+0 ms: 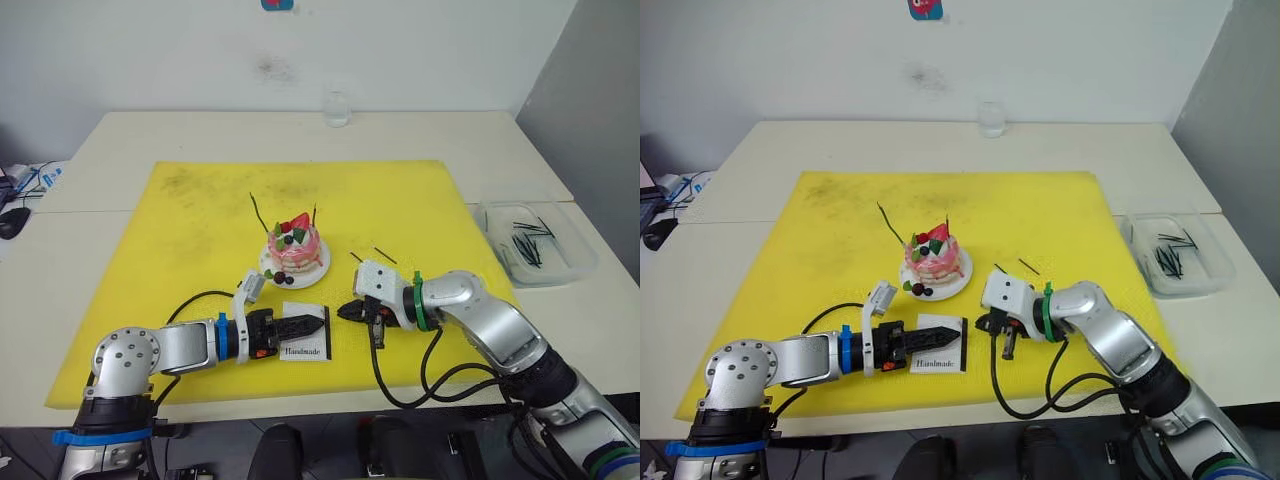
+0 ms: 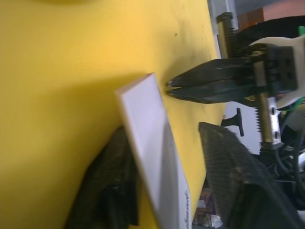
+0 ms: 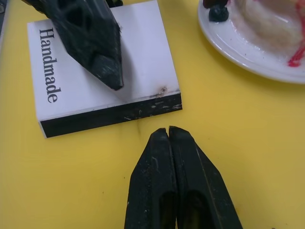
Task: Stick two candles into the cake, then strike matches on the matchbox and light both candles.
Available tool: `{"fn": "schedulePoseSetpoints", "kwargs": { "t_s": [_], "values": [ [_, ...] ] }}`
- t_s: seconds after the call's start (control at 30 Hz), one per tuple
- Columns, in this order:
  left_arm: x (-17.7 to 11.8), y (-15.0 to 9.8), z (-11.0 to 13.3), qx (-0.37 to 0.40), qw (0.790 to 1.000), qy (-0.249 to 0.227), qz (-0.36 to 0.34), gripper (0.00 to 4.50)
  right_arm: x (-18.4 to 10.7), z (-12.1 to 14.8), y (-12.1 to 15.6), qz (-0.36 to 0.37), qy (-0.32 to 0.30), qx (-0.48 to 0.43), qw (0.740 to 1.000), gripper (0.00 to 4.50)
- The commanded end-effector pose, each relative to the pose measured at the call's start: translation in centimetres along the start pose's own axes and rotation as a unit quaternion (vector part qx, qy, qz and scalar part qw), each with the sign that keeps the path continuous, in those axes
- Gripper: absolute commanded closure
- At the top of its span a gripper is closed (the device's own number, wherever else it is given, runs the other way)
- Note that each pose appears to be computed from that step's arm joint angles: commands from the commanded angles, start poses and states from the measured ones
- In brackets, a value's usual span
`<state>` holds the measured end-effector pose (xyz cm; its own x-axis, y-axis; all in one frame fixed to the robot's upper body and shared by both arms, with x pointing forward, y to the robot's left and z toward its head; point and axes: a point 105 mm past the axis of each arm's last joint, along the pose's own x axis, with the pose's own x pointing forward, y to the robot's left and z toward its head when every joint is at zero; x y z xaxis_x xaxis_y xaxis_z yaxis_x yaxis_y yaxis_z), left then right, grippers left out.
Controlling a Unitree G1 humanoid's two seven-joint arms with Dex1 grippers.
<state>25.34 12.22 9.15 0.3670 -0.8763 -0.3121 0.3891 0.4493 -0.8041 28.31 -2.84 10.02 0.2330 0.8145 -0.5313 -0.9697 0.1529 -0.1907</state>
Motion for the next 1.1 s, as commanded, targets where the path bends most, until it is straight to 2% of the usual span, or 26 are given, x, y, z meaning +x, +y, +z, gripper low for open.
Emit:
{"fn": "schedulePoseSetpoints", "kwargs": {
  "t_s": [0.03, 0.4, 0.9, 1.0, 1.1],
  "values": [
    [-0.8, 1.6, -0.2, -0.015, 0.999, 0.000, 0.039, 1.71, 0.2, 0.6, 0.1, 0.005, -0.005, -0.027, 1.000, 4.50],
    [-0.8, 1.9, -0.3, -0.020, 0.999, 0.000, 0.044, 1.71, 1.5, 1.7, 1.4, 0.034, -0.029, -0.041, 0.998, 4.50],
    [-1.4, 2.5, -0.4, -0.017, 0.998, 0.003, 0.062, 1.71, 0.9, 1.3, 0.3, 0.011, -0.029, -0.038, 0.999, 4.50],
    [-1.6, 2.8, -0.3, -0.020, 0.997, 0.000, 0.071, 2.29, 0.7, 1.2, 0.1, 0.004, -0.029, -0.034, 0.999, 4.50],
    [-1.7, 2.9, -0.2, -0.022, 0.997, 0.000, 0.072, 3.20, 0.4, 1.1, -0.2, -0.004, -0.029, -0.031, 0.999, 4.50]
  ]
}}
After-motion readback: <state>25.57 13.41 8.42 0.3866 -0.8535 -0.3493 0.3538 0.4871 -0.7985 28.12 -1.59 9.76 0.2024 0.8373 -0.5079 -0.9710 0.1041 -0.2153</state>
